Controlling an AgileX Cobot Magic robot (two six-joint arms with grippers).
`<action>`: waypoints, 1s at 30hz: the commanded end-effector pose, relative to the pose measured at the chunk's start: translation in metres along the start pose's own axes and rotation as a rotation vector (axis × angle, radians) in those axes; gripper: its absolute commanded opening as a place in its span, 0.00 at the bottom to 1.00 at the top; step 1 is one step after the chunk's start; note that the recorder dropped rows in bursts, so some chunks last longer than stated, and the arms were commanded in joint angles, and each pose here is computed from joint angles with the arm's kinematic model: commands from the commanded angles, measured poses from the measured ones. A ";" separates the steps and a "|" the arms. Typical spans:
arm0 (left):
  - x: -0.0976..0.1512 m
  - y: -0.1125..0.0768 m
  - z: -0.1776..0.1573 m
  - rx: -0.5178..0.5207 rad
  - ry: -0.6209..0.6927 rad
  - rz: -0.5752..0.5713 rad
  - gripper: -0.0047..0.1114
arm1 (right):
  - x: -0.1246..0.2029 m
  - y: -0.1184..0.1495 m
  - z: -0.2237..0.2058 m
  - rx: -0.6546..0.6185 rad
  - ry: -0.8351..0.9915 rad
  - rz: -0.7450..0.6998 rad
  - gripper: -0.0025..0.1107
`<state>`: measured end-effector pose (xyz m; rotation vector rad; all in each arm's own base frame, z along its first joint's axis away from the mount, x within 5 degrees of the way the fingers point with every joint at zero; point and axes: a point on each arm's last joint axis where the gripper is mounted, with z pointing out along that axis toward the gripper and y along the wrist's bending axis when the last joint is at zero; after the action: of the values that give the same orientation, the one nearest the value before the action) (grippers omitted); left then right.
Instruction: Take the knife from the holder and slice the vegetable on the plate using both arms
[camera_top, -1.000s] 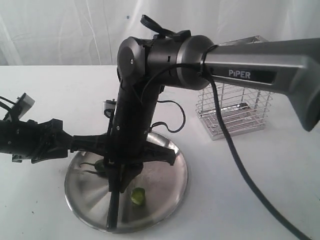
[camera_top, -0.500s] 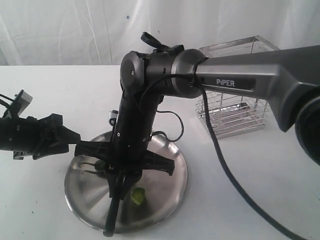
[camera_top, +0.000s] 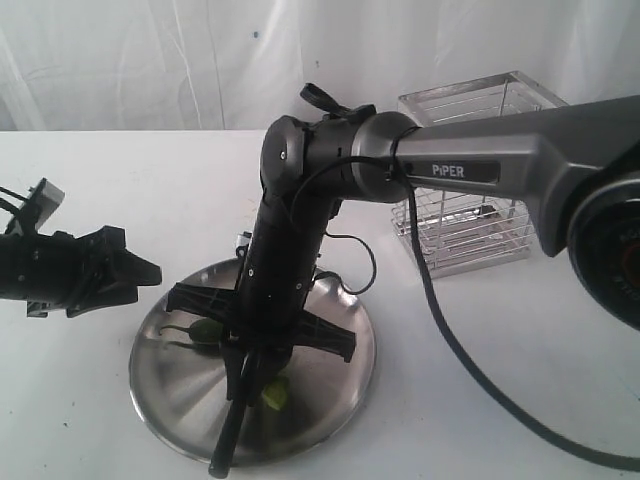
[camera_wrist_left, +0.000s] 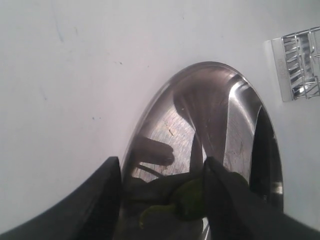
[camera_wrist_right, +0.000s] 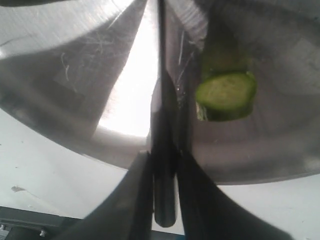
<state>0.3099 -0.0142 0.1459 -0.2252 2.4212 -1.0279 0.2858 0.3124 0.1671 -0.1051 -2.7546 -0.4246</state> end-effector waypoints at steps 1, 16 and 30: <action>0.000 -0.005 0.000 0.024 -0.012 0.008 0.50 | 0.002 0.000 -0.001 0.001 0.002 -0.012 0.02; -0.002 -0.005 0.000 0.022 -0.033 0.031 0.50 | 0.013 0.010 -0.011 -0.037 -0.047 -0.091 0.02; -0.002 -0.006 0.000 0.032 -0.032 0.028 0.50 | 0.009 -0.001 -0.001 -0.007 -0.042 -0.033 0.02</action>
<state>0.3121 -0.0136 0.1472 -0.2104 2.3902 -1.0133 0.2755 0.3127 0.1686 -0.0595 -2.7922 -0.4159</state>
